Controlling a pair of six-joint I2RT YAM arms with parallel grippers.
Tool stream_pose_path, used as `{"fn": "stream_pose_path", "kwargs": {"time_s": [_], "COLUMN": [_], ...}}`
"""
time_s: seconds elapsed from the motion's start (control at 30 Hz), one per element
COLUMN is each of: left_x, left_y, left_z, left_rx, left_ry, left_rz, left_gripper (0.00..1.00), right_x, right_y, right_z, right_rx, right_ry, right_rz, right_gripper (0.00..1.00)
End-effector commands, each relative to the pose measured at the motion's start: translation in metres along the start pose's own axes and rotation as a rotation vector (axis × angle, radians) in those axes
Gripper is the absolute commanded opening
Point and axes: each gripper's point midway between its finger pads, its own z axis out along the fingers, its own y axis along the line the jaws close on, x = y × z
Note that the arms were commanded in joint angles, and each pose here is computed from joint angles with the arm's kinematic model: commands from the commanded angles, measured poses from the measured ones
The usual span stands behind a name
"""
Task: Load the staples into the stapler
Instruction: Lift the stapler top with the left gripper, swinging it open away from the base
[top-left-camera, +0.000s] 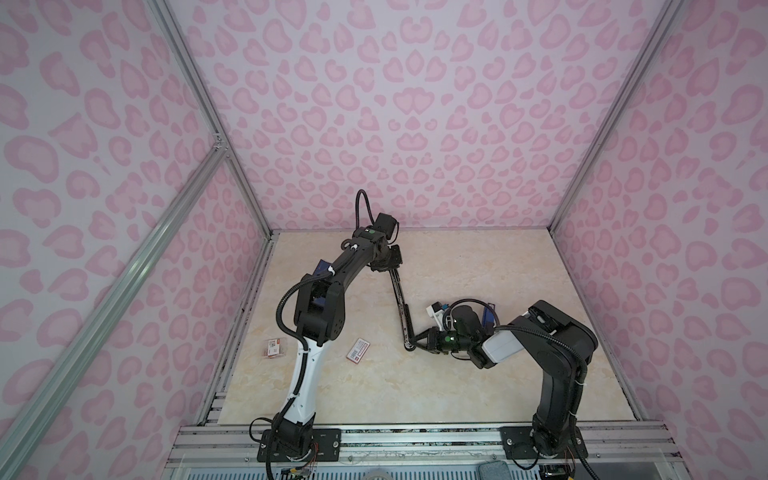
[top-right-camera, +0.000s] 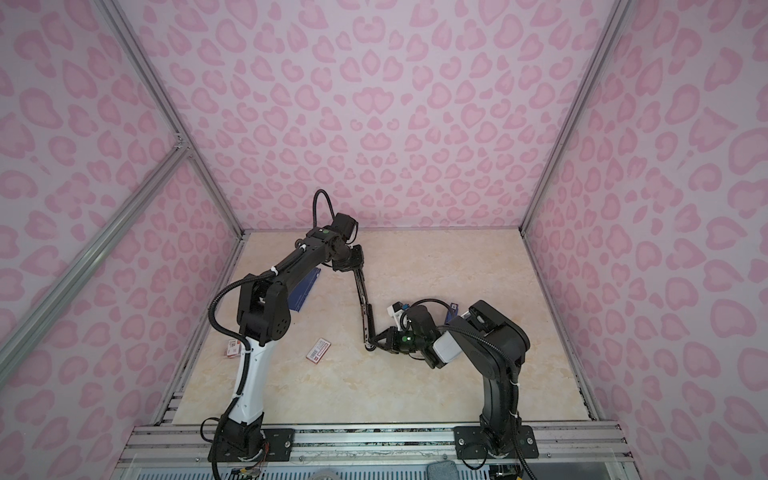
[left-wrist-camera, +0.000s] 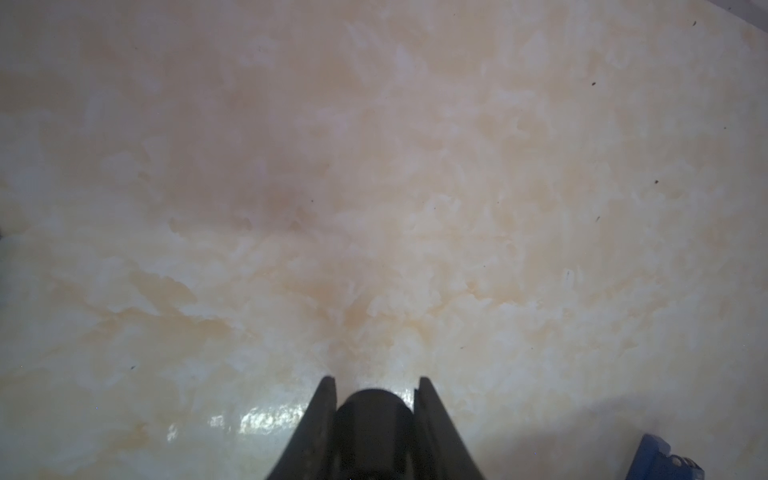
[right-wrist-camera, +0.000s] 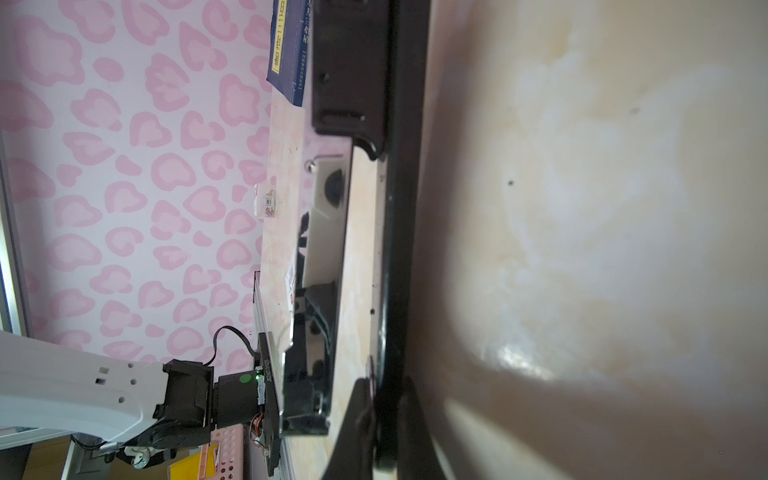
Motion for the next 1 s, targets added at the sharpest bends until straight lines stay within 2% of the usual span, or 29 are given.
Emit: {"fn": "stream_pose_path", "kwargs": {"time_s": [0.0,0.43,0.57,0.73,0.8,0.97], "left_x": [0.005,0.010,0.009,0.003,0.000,-0.006], "left_y": [0.008,0.021,0.018,0.010,0.008,0.000], "left_z": [0.009,0.032,0.027,0.014,0.007,-0.011], "left_rx": [-0.027,-0.052,-0.039,-0.009,0.001,0.025], "left_ry": [0.029,0.065,0.064,0.045,0.035,0.007], "left_rz": [0.004,-0.014,-0.014,-0.012,-0.011,0.000], "left_gripper": [0.04,0.05,0.21,0.35,0.46,0.59], "right_x": [0.008,0.007,0.007,0.003,0.002,0.002], "right_y": [-0.008,-0.011,-0.011,-0.012,-0.012,-0.012], "right_z": [0.002,0.003,0.003,0.000,-0.001,-0.001], "right_rx": [0.021,0.033,0.026,0.013,0.014,0.021], "right_ry": [0.024,0.025,0.026,0.011,0.008,0.009], "right_rz": [-0.034,-0.024,-0.017,0.003,0.007,0.008], "right_gripper": [0.00,0.00,0.00,0.00,0.00,0.00]}}
